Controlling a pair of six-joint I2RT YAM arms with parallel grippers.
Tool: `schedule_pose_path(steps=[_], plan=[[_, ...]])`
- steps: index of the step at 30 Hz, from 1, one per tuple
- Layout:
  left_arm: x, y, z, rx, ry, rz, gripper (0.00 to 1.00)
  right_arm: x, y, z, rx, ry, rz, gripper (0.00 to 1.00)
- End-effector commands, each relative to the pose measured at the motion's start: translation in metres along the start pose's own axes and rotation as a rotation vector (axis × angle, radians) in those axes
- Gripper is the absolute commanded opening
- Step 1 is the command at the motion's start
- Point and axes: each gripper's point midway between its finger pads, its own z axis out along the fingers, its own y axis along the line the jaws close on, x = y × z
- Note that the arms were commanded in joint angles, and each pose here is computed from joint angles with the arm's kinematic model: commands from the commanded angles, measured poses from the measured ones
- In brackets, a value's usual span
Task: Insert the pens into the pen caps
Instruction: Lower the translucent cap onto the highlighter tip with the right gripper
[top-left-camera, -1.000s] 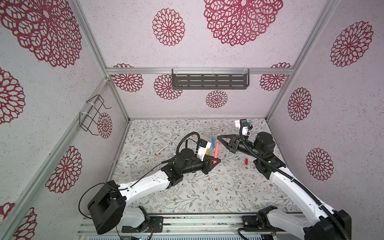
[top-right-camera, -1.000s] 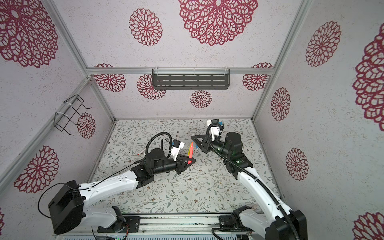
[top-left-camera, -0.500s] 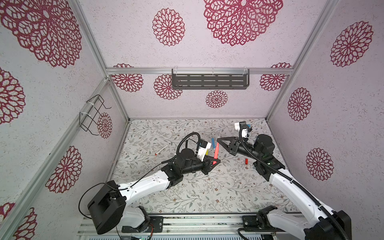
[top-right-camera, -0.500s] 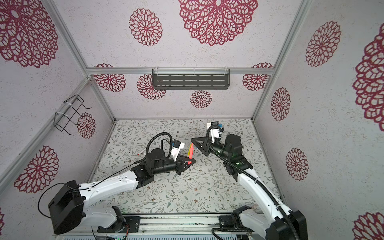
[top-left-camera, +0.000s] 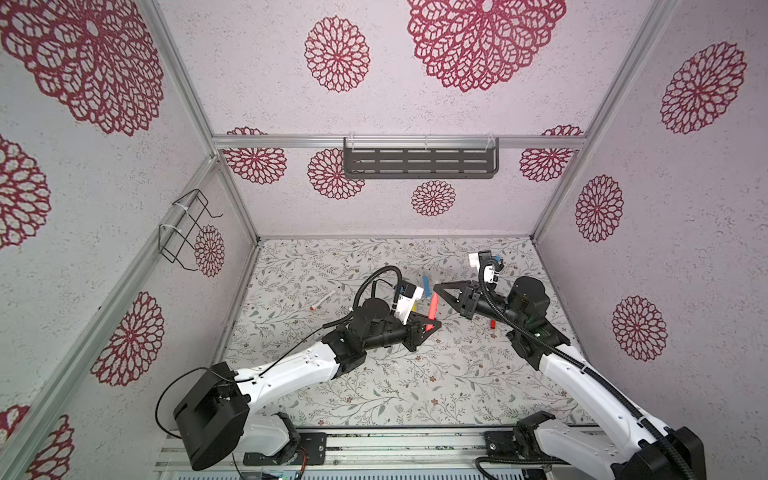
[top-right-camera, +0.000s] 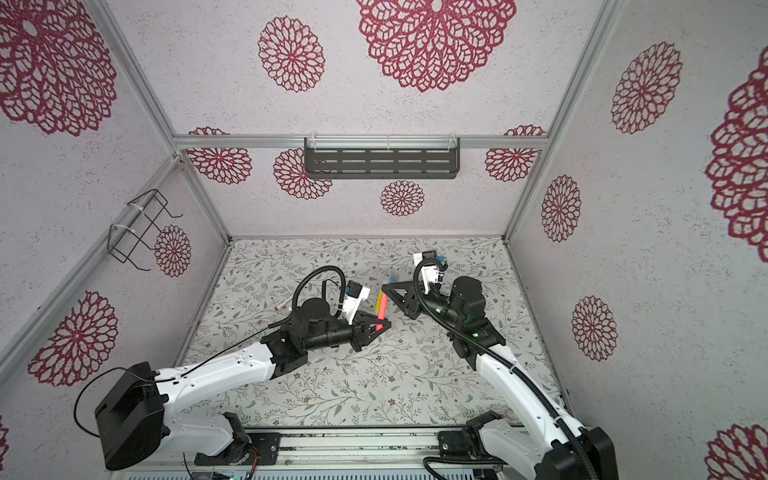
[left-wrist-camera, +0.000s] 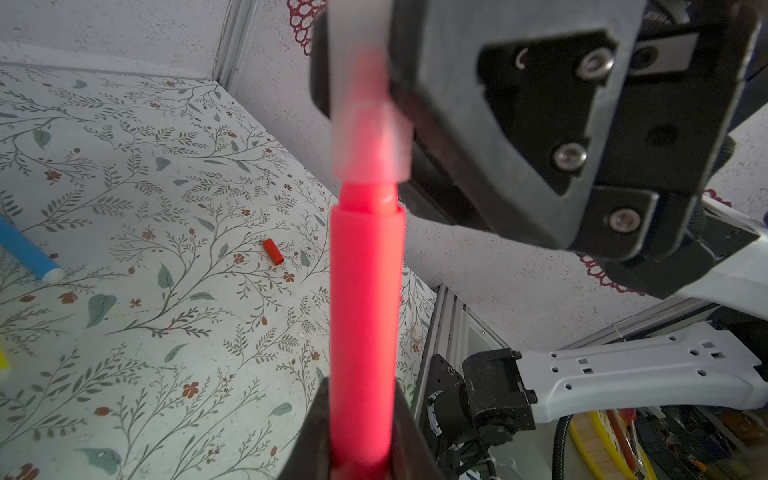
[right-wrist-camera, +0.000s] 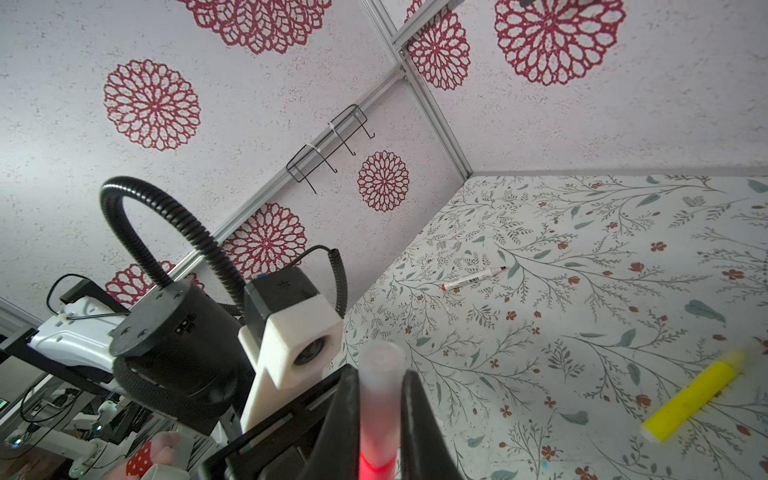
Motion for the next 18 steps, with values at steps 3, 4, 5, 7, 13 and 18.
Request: schedule_pose_path(steps=[3, 4, 5, 7, 13, 18], plan=[[-0.028, -0.01, -0.01, 0.012, -0.12, 0.033, 0.0, 0.003, 0.019, -0.004, -0.081, -0.017, -0.011, 0.14], [-0.029, -0.01, -0.01, 0.011, -0.125, 0.032, 0.0, 0.005, 0.02, -0.003, -0.09, -0.019, -0.007, 0.14], [-0.03, -0.01, -0.011, 0.009, -0.129, 0.032, 0.0, 0.007, 0.021, -0.003, -0.097, -0.018, -0.005, 0.15], [-0.032, -0.01, -0.011, 0.004, -0.139, 0.036, 0.0, 0.009, 0.023, -0.003, -0.104, -0.018, -0.009, 0.16], [-0.035, -0.009, -0.015, -0.006, -0.16, 0.041, 0.0, 0.007, 0.036, -0.007, -0.135, -0.016, -0.042, 0.36], [-0.035, -0.007, -0.018, -0.021, -0.166, 0.048, 0.0, 0.002, 0.043, -0.011, -0.132, -0.027, -0.073, 0.61]])
